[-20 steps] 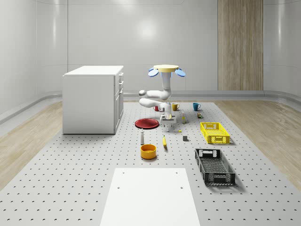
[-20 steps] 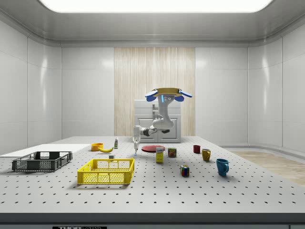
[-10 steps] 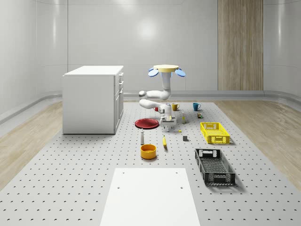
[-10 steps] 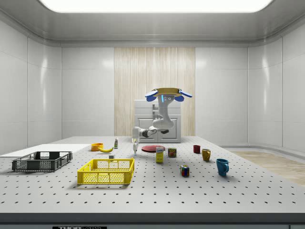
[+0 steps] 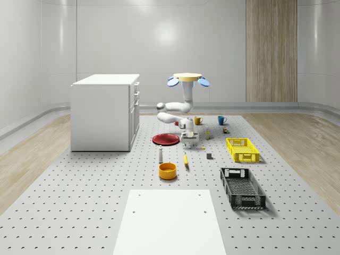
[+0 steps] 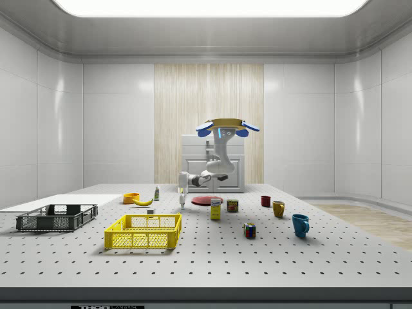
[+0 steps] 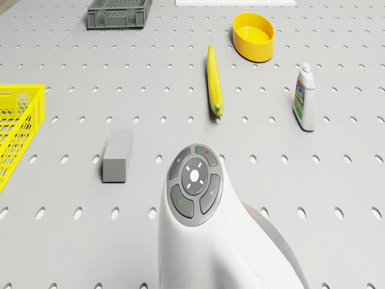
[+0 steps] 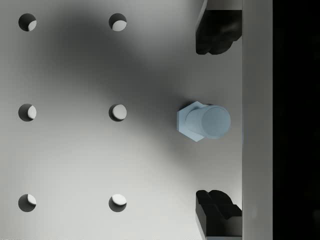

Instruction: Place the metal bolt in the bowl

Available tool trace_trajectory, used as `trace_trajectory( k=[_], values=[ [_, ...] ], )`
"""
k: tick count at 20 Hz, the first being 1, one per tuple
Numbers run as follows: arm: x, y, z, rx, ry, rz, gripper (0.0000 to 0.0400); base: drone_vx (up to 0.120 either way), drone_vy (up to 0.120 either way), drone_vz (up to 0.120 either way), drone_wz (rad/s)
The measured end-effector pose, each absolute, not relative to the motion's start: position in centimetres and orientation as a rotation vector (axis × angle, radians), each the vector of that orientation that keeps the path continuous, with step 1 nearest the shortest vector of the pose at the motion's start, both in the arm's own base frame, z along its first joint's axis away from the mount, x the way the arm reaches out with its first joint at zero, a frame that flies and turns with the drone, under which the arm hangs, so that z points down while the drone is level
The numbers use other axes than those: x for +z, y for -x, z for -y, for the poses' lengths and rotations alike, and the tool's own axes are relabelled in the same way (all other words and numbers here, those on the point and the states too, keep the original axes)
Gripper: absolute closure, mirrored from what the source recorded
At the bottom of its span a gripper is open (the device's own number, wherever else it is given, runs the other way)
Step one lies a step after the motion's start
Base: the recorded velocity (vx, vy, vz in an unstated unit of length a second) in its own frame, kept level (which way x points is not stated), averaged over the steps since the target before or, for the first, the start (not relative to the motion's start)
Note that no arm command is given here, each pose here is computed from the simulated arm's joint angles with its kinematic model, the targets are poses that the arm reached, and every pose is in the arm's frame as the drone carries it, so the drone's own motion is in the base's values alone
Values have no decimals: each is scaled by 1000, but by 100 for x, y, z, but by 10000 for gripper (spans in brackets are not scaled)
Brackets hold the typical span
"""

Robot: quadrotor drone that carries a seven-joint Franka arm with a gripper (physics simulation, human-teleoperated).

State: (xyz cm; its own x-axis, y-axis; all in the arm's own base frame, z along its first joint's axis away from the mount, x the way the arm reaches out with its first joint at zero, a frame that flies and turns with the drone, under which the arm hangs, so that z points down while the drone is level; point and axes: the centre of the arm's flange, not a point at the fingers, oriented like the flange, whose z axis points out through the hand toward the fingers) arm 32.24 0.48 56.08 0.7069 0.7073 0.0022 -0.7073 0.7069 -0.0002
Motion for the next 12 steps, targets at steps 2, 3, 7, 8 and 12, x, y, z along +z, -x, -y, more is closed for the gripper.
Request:
trace_trajectory(
  k=[2,3,7,8,12],
  values=[
    [5615,-3225,-60,786,-1,2,0,0,0,0,0],
    [5618,-3226,-64,786,-1,2,0,0,0,0,0],
    [5624,-3205,-74,786,-1,2,0,0,0,0,0],
    [5624,-3202,-75,786,-1,2,0,0,0,0,0],
    [5626,-3193,-78,786,-1,2,169,0,0,0,0]
  ],
)
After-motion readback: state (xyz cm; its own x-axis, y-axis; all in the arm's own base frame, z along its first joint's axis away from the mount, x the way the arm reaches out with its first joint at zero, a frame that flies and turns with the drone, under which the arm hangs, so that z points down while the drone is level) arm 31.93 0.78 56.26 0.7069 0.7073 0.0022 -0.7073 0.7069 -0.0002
